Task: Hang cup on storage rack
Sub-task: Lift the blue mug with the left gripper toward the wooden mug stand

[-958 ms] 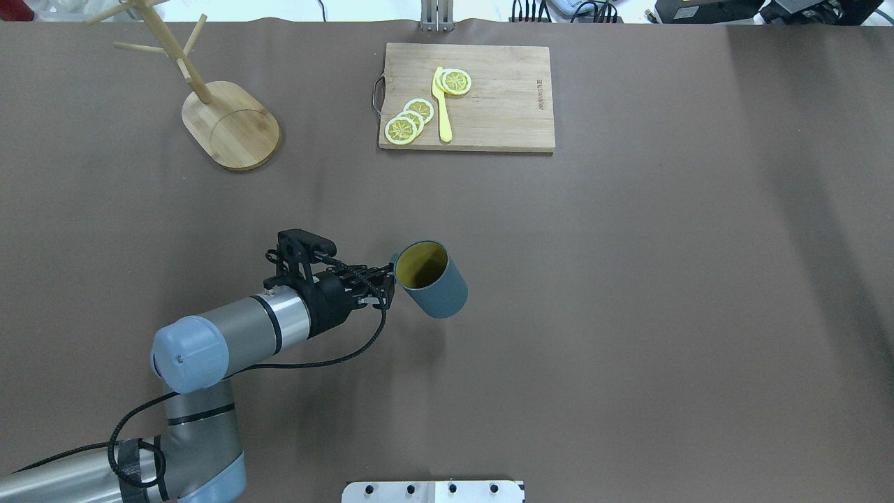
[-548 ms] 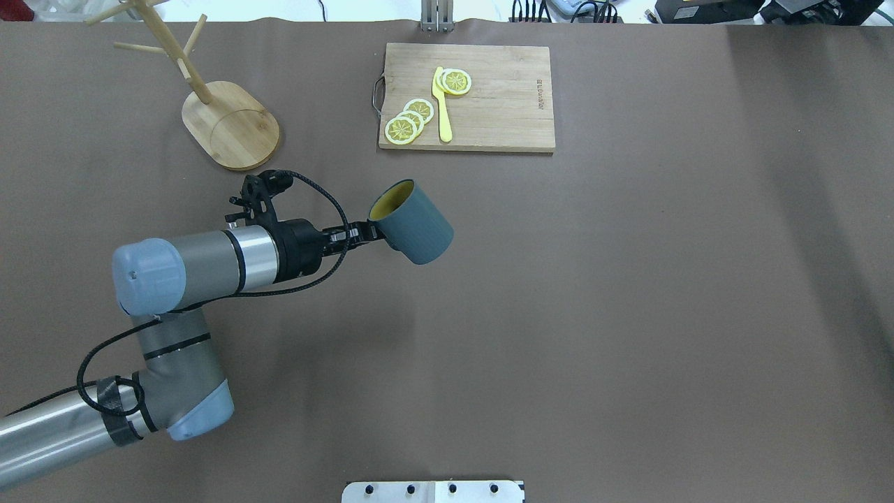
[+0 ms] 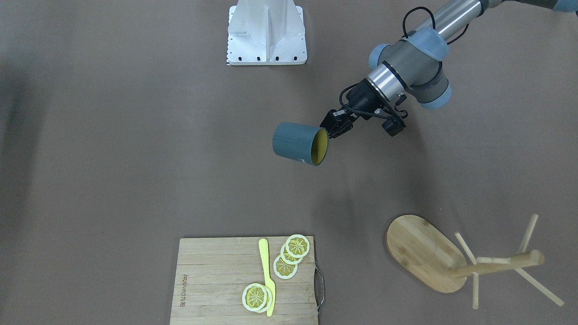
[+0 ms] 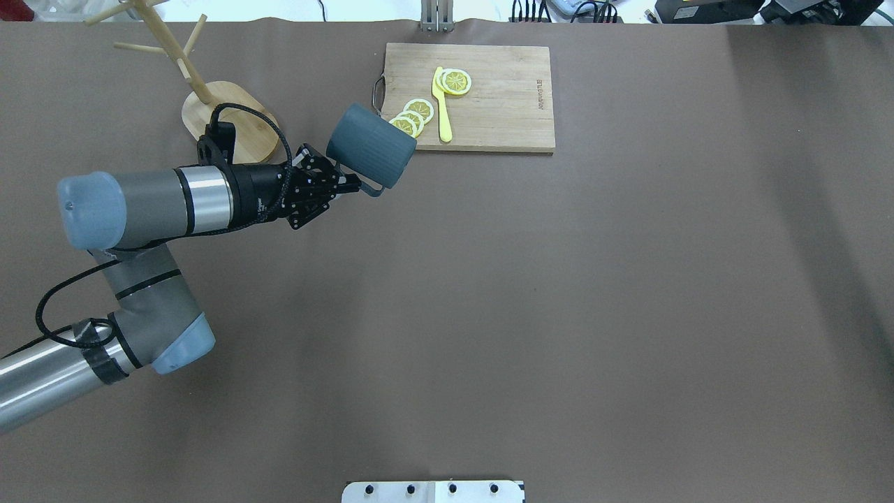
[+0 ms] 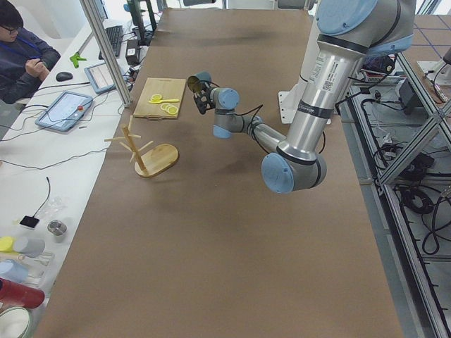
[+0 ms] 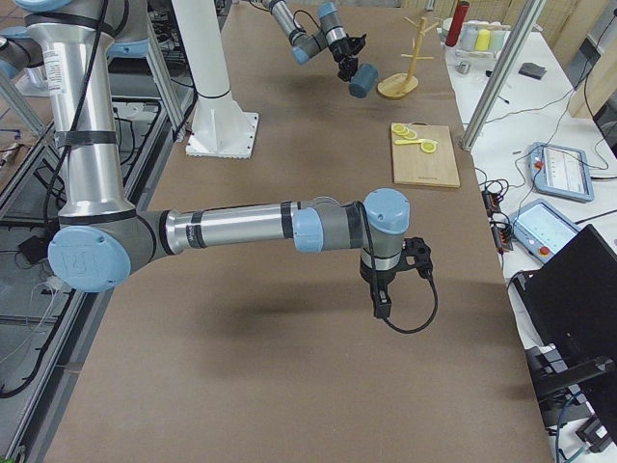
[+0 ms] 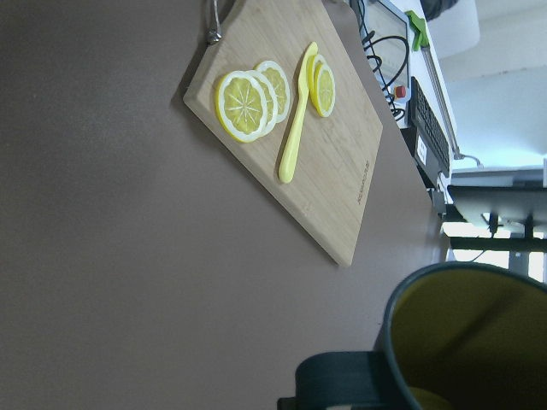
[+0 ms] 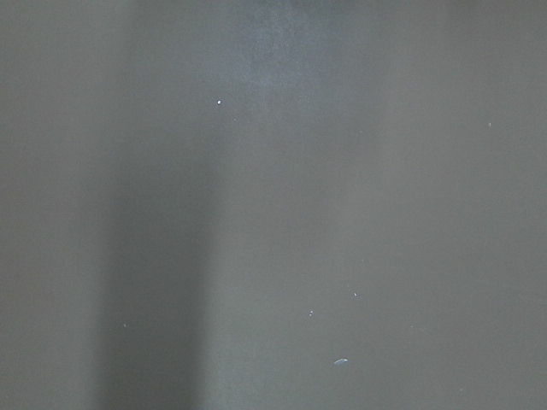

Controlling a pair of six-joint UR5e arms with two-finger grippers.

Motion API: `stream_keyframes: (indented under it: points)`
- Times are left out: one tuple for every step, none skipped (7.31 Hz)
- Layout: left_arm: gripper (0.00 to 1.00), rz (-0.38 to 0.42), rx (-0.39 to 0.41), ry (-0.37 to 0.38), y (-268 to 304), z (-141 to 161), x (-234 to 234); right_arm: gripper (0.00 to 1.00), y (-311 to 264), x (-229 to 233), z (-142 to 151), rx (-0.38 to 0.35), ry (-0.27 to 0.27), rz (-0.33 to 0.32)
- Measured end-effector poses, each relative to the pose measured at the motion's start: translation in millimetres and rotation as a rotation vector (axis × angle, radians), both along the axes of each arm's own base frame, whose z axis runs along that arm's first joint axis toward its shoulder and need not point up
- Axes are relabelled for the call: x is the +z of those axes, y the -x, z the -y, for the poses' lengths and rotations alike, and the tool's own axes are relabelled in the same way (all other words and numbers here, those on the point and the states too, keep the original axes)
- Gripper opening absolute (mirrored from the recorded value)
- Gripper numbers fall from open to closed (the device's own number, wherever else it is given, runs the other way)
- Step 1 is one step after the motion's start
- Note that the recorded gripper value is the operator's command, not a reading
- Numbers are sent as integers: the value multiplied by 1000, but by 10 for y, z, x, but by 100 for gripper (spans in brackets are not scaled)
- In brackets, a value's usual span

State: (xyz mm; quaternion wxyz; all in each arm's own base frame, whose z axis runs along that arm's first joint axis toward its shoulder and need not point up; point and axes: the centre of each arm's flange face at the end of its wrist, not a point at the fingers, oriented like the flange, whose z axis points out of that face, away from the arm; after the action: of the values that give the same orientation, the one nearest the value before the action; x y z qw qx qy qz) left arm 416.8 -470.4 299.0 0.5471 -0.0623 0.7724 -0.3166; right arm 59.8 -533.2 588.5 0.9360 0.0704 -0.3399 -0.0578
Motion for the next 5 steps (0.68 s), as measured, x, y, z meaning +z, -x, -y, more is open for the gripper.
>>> stream_keyframes:
  points:
    - [0, -88, -6, 68, 151, 166, 152, 100, -1, -7, 3, 0, -1, 0]
    - [0, -148, -29, 107, 296, 389, 321, 100, -1, -16, 7, 0, -3, 0]
    - [0, -195, -59, 151, 463, 628, 420, 100, 1, -26, 13, 0, -5, 0]
    - [0, -259, -89, 214, 666, 810, 459, 100, 1, -35, 16, 0, -7, 0]
    - [0, -324, -125, 269, 815, 913, 512, 100, 1, -41, 18, 0, -8, 0]
